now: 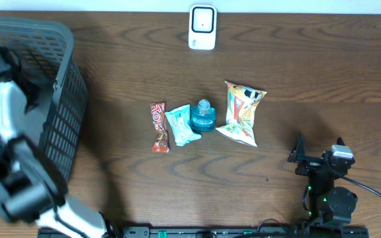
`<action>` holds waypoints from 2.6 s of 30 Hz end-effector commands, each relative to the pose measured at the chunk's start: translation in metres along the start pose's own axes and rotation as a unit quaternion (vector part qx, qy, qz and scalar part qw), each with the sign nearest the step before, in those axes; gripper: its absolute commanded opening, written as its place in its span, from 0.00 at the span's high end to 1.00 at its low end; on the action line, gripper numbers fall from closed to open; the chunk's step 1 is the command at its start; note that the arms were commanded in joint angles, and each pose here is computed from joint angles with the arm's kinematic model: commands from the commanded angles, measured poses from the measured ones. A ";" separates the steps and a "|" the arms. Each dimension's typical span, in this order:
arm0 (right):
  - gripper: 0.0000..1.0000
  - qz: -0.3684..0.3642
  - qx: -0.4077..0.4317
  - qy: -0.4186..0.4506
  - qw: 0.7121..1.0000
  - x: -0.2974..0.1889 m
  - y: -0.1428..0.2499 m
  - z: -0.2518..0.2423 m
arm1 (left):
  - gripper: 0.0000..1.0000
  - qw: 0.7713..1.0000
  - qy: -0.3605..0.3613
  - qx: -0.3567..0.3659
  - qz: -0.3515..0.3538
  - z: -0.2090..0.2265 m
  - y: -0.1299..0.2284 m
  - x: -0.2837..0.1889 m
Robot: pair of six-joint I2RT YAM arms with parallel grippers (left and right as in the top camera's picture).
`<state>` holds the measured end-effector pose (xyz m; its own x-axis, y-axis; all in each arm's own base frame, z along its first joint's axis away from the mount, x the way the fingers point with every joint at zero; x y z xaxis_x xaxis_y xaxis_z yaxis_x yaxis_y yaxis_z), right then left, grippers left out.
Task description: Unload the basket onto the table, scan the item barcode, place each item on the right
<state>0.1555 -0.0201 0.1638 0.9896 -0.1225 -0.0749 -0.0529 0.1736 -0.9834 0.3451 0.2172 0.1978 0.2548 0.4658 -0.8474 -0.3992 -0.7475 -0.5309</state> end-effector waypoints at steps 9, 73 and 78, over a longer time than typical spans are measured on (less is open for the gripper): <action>0.01 -0.001 0.002 0.000 1.000 0.000 0.000 0.000 | 0.77 0.911 0.412 0.000 -0.020 0.017 0.031 -0.249; 0.01 -0.001 0.002 0.000 1.000 0.000 0.000 0.000 | 0.20 0.733 0.420 0.513 0.153 -0.150 0.416 -0.302; 0.01 -0.001 0.002 0.000 1.000 0.000 0.000 0.000 | 0.12 0.696 0.476 0.538 0.006 -0.129 0.362 -0.347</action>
<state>0.1555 -0.0201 0.1638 0.9897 -0.1222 -0.0745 -0.0526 0.1739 -0.9834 0.2295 -0.2993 0.2570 0.3353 -0.4688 -0.8172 -0.8568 0.2090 -0.4715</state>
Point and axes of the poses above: each gripper's point midway between its finger pads, its own x axis out along the fingers, its own z axis along the line the jaws close on, y = z × x, the point moved 9 cm from there along -x, back along the fingers, and after that the axes turned 5 degrees about x, right-handed, at the moved point
